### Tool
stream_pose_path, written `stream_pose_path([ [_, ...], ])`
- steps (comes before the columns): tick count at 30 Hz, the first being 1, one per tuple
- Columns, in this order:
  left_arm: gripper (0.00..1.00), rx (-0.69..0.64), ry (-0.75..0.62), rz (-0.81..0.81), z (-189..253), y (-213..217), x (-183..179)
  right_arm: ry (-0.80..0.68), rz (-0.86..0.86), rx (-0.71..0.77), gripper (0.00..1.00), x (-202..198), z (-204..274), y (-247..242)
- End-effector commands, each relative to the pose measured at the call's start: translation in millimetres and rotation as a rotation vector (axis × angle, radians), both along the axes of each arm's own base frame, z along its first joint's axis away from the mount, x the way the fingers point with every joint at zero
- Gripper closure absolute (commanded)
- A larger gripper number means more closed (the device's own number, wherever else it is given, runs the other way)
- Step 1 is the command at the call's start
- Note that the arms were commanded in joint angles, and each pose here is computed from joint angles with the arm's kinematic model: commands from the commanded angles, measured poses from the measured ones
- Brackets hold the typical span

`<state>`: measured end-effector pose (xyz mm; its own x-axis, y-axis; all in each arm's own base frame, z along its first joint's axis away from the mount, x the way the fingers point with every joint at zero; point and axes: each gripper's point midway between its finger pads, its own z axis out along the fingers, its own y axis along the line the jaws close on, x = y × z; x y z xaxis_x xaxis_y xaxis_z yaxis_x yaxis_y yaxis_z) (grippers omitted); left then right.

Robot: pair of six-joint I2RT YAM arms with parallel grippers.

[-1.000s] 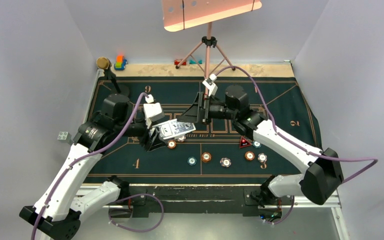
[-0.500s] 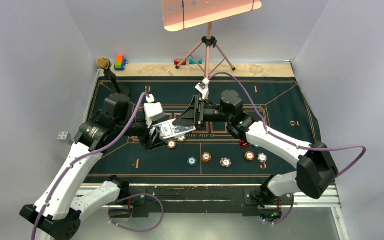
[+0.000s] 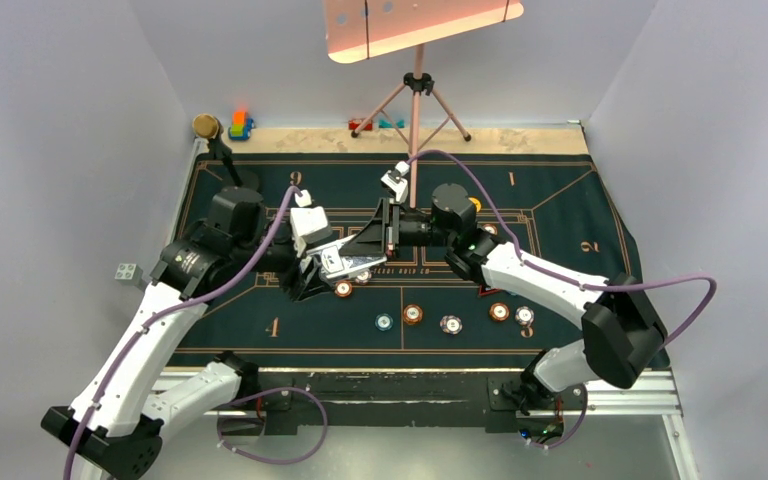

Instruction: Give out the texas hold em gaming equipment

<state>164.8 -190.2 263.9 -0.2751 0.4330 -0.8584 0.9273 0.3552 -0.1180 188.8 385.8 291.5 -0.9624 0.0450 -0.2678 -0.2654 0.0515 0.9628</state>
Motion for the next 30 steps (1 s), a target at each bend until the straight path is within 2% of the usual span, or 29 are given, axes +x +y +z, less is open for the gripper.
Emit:
stream_pose_path([
  [1,0.99,-0.029,-0.071,-0.007,17,-4,11,-0.043,0.022,0.042,0.79,-7,11,2],
  [3,0.91,-0.021,-0.072,-0.002,16,-3,12,-0.038,0.02,0.041,0.83,-8,10,1],
  [6,0.74,-0.009,-0.071,0.004,13,-1,13,-0.026,0.016,0.036,0.89,-9,5,0],
  [9,0.51,-0.006,-0.063,0.009,12,-1,12,-0.016,0.013,0.034,0.93,-9,0,0],
  [12,0.42,-0.004,-0.06,0.005,12,-1,11,-0.016,0.006,0.028,0.95,-8,-2,0],
  [15,0.18,-0.002,-0.054,-0.005,11,-1,10,-0.021,0.004,0.015,0.96,-7,-5,0],
  [17,0.12,0.0,-0.043,-0.011,10,-2,10,-0.024,0.002,0.004,0.97,-6,-7,0],
  [19,0.01,0.005,-0.032,-0.015,8,-2,9,-0.027,-0.002,-0.002,0.98,-6,-8,0],
  [26,0.03,0.004,0.004,-0.084,4,-5,-4,-0.036,-0.009,-0.022,1.0,-5,-13,-1],
  [30,0.25,0.028,0.013,-0.148,3,-2,-16,-0.044,-0.01,-0.059,1.0,-3,-18,0],
])
